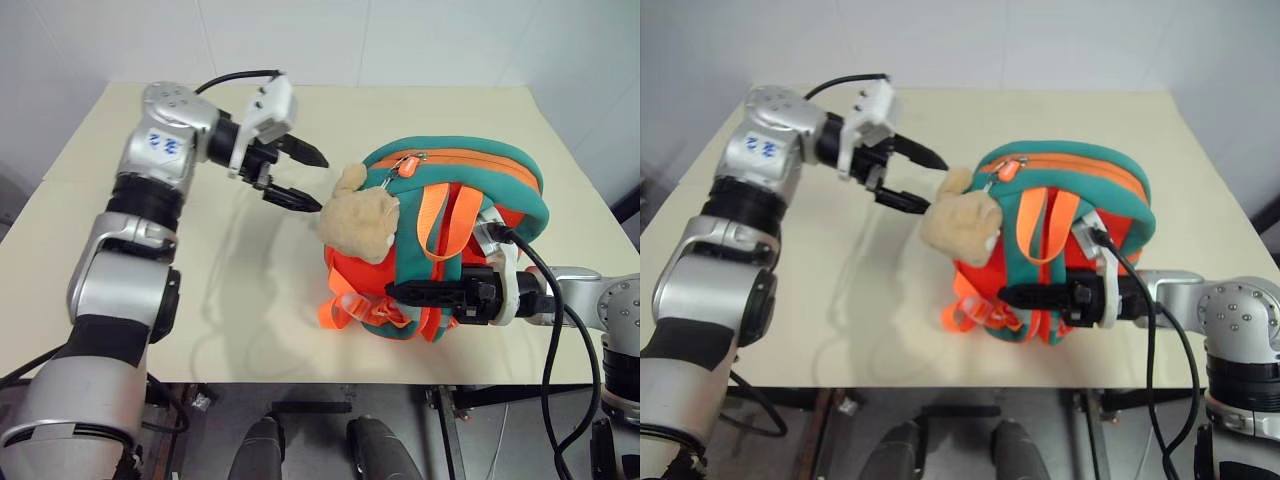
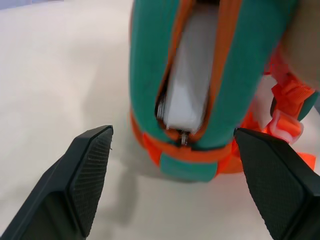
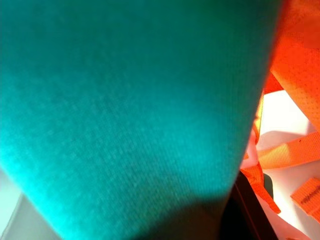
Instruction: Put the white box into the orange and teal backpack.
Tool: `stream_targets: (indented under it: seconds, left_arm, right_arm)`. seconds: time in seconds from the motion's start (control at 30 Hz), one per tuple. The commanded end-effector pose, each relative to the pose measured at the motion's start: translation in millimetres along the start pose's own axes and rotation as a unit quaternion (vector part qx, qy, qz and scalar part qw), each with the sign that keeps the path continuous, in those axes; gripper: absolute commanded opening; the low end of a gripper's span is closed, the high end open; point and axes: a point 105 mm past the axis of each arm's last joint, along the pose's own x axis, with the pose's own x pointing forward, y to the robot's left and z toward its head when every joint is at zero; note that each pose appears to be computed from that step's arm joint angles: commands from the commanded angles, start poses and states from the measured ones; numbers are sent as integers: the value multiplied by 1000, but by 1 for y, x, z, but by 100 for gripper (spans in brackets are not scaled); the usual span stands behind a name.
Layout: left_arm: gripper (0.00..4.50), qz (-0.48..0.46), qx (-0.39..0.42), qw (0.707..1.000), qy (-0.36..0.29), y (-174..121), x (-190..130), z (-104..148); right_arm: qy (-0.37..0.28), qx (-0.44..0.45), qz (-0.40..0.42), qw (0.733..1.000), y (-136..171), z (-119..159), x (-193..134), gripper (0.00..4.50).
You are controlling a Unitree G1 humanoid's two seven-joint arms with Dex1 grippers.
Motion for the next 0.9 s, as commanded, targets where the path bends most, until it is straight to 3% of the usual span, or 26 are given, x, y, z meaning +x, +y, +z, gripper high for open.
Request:
stream_targets:
  seconds: [0.03, 0.23, 0.37, 0.7, 0.9]
  left_arm:
    - [413, 5, 13, 999, -47, -12, -19, 2]
    - [413, 26, 9, 995, -92, -29, -16, -4]
    - [323, 49, 28, 992, -113, -24, -8, 2]
    - [7, 86, 40, 989, -118, -8, 13, -2]
    - [3, 86, 40, 987, -129, -3, 28, -7]
  right_arm:
    - [-4, -8, 7, 1000, 5, 0, 0, 81]
    - [-7, -7, 8, 1000, 3, 0, 3, 81]
    - [-7, -8, 8, 1000, 2, 2, 5, 81]
    - [-10, -10, 3, 1000, 2, 2, 3, 81]
    - [-14, -10, -1, 1000, 3, 2, 1, 81]
